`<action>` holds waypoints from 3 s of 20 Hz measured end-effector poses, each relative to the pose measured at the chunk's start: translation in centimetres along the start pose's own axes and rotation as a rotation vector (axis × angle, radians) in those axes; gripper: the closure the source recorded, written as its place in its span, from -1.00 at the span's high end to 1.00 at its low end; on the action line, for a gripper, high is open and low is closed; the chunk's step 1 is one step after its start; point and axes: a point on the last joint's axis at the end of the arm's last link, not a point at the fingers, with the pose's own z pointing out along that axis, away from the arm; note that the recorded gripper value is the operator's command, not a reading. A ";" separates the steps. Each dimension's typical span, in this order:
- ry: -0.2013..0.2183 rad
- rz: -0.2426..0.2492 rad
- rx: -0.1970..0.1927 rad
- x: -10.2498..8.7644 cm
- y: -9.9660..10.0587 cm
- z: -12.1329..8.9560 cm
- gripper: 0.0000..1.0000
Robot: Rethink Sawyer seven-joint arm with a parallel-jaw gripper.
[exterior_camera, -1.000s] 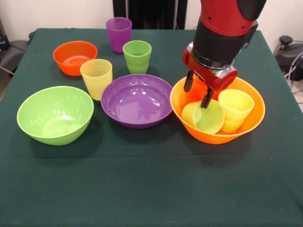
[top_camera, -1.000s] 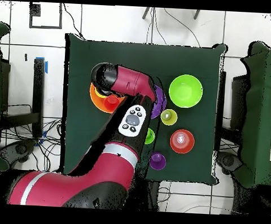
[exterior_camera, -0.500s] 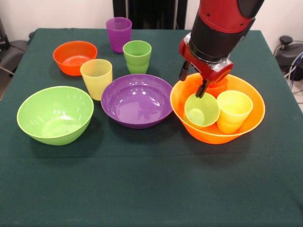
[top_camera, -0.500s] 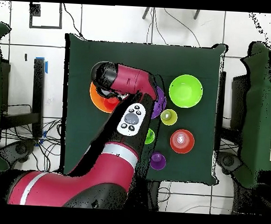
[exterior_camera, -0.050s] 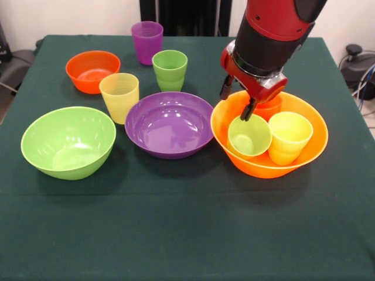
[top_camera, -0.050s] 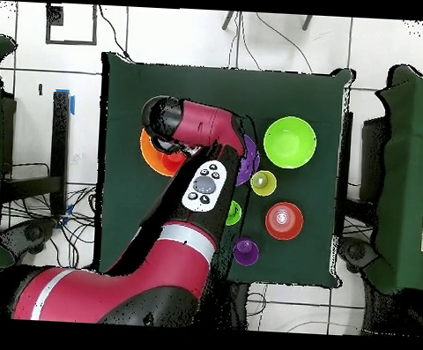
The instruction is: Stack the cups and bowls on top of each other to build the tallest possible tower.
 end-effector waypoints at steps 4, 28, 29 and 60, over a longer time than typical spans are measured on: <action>0.000 0.000 0.000 0.0 0.0 0.0 1.00; -0.012 -0.008 0.013 -0.5 -0.1 -0.3 1.00; -0.014 -0.010 0.018 -0.5 -0.1 -0.4 1.00; -0.015 -0.022 0.069 -1.1 -1.0 -0.6 1.00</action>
